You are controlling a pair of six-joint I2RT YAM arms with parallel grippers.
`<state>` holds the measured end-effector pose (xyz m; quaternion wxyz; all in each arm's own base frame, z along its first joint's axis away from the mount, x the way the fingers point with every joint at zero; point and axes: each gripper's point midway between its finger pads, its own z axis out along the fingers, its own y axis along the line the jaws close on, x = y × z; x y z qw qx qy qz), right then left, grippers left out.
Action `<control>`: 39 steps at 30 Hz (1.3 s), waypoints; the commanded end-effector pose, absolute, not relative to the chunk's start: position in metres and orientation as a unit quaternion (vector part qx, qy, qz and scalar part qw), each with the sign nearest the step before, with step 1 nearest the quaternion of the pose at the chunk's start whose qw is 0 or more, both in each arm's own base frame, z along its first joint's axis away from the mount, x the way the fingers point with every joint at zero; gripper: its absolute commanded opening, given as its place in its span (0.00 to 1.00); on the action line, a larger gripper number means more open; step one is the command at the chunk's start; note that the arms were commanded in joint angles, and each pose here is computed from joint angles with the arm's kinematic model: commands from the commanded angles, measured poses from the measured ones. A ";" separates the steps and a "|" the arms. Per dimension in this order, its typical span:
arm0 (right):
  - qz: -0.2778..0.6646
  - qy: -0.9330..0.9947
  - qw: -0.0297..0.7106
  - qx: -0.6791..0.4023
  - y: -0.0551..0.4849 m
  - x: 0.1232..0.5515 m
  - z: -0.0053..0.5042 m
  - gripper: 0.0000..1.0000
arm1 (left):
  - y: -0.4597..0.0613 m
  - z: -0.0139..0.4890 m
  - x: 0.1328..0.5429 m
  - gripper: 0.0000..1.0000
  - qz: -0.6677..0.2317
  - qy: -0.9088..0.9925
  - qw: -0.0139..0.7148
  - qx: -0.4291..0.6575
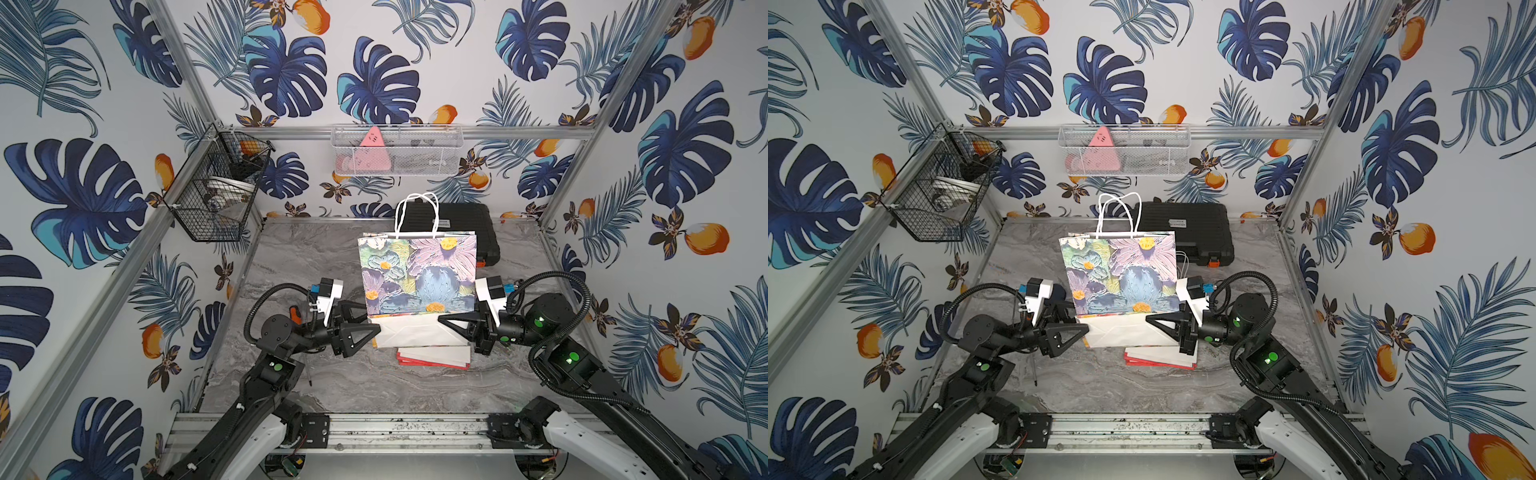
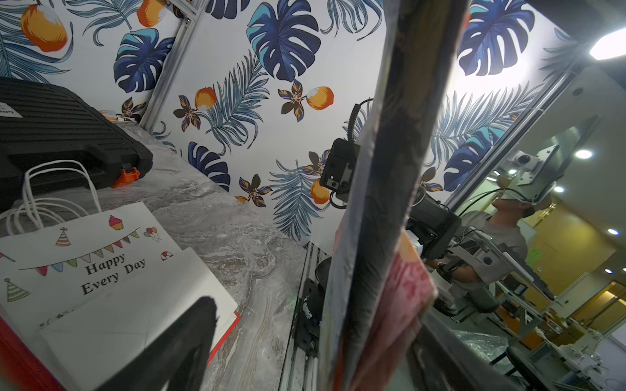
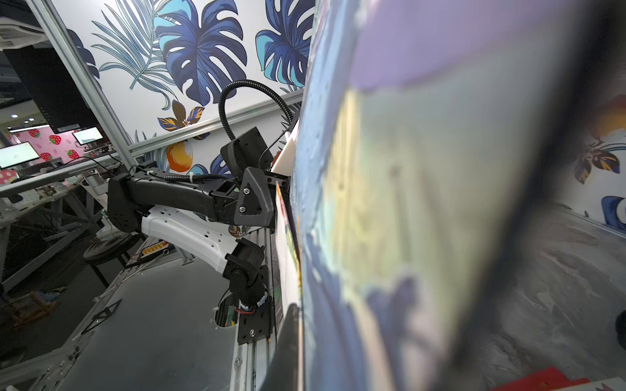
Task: Put away the paper bag
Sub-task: Press the paper bag.
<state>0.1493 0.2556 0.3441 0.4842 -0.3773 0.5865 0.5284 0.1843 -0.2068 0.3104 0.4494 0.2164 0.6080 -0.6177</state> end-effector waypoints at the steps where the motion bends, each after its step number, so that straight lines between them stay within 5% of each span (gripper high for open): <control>1: 0.564 0.552 0.484 -0.378 0.261 0.142 0.361 0.00 | -0.205 0.344 0.176 0.59 -0.632 0.552 0.486 0.244; 6: 0.560 0.561 0.475 -0.383 0.263 0.140 0.354 0.00 | -0.202 0.343 0.190 0.01 -0.577 0.582 0.520 0.241; 10: 0.549 0.579 0.460 -0.389 0.260 0.136 0.340 0.00 | -0.199 0.343 0.192 0.00 -0.546 0.600 0.532 0.243; 11: 0.548 0.583 0.454 -0.392 0.260 0.133 0.336 0.00 | -0.199 0.344 0.192 0.10 -0.549 0.600 0.529 0.243; 13: 0.551 0.587 0.443 -0.395 0.259 0.130 0.332 0.00 | -0.200 0.346 0.192 0.48 -0.555 0.599 0.523 0.243; 14: 0.554 0.586 0.438 -0.397 0.259 0.127 0.331 0.00 | -0.201 0.348 0.192 0.52 -0.560 0.596 0.521 0.244; 16: 0.556 0.588 0.432 -0.398 0.258 0.125 0.329 0.00 | -0.202 0.354 0.191 0.47 -0.567 0.585 0.525 0.245; 20: 0.553 0.595 0.423 -0.403 0.257 0.122 0.324 0.00 | -0.201 0.367 0.191 0.09 -0.580 0.565 0.535 0.243; 22: 0.550 0.599 0.420 -0.404 0.256 0.121 0.321 0.00 | -0.202 0.372 0.191 0.00 -0.584 0.557 0.537 0.245; 25: 0.546 0.606 0.414 -0.405 0.255 0.119 0.316 0.00 | -0.201 0.377 0.193 0.03 -0.581 0.556 0.542 0.243; 26: 0.545 0.607 0.413 -0.405 0.254 0.119 0.314 0.00 | -0.201 0.378 0.194 0.26 -0.578 0.559 0.543 0.242; 28: 0.542 0.612 0.413 -0.402 0.253 0.119 0.311 0.00 | -0.202 0.378 0.197 0.42 -0.573 0.566 0.541 0.242; 30: 0.539 0.617 0.410 -0.401 0.252 0.119 0.305 0.00 | -0.202 0.381 0.197 0.37 -0.574 0.563 0.542 0.244; 35: 0.541 0.628 0.396 -0.396 0.251 0.118 0.297 0.00 | -0.200 0.389 0.199 0.00 -0.571 0.553 0.558 0.241; 39: 0.540 0.632 0.393 -0.393 0.250 0.117 0.294 0.00 | -0.198 0.395 0.199 0.04 -0.565 0.548 0.568 0.240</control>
